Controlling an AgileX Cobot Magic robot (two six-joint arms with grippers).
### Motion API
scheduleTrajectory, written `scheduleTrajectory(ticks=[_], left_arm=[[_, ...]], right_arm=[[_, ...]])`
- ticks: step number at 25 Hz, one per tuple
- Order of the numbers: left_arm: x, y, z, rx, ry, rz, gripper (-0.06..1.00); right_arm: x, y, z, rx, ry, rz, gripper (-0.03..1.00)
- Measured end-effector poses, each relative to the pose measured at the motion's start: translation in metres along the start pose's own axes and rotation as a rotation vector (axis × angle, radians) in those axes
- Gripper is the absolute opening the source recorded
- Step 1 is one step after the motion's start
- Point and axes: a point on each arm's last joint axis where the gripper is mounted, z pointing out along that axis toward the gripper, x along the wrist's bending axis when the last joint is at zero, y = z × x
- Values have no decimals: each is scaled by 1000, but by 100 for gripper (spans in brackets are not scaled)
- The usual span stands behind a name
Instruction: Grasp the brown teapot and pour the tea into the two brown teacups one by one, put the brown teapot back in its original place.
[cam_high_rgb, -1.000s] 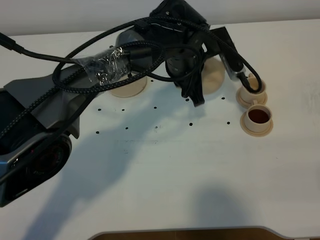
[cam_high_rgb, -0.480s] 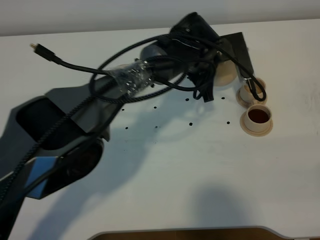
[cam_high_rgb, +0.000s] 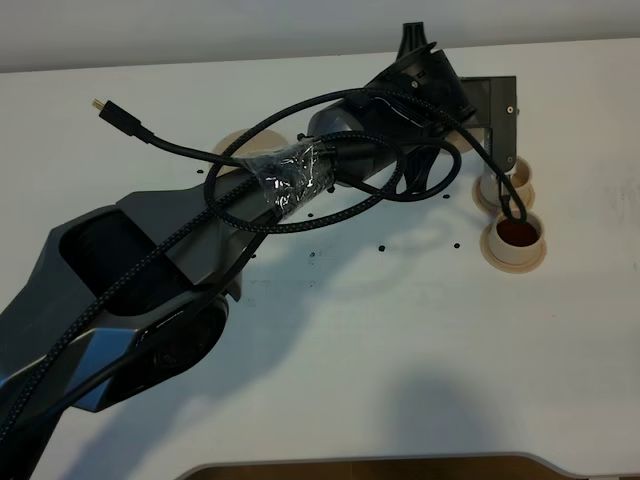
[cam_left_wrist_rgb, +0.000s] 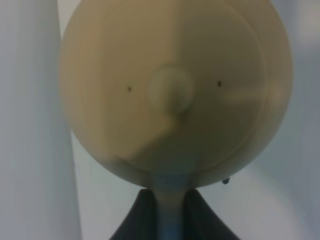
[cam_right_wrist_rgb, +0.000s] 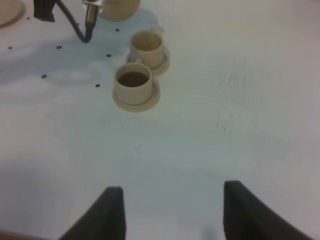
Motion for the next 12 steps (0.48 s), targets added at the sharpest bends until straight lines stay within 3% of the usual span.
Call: scheduleTrajectory(ticks=[12], left_arm=[[-1, 3, -2, -9, 3, 49, 13]], right_arm=[[0, 0, 0, 0, 0, 0, 44]])
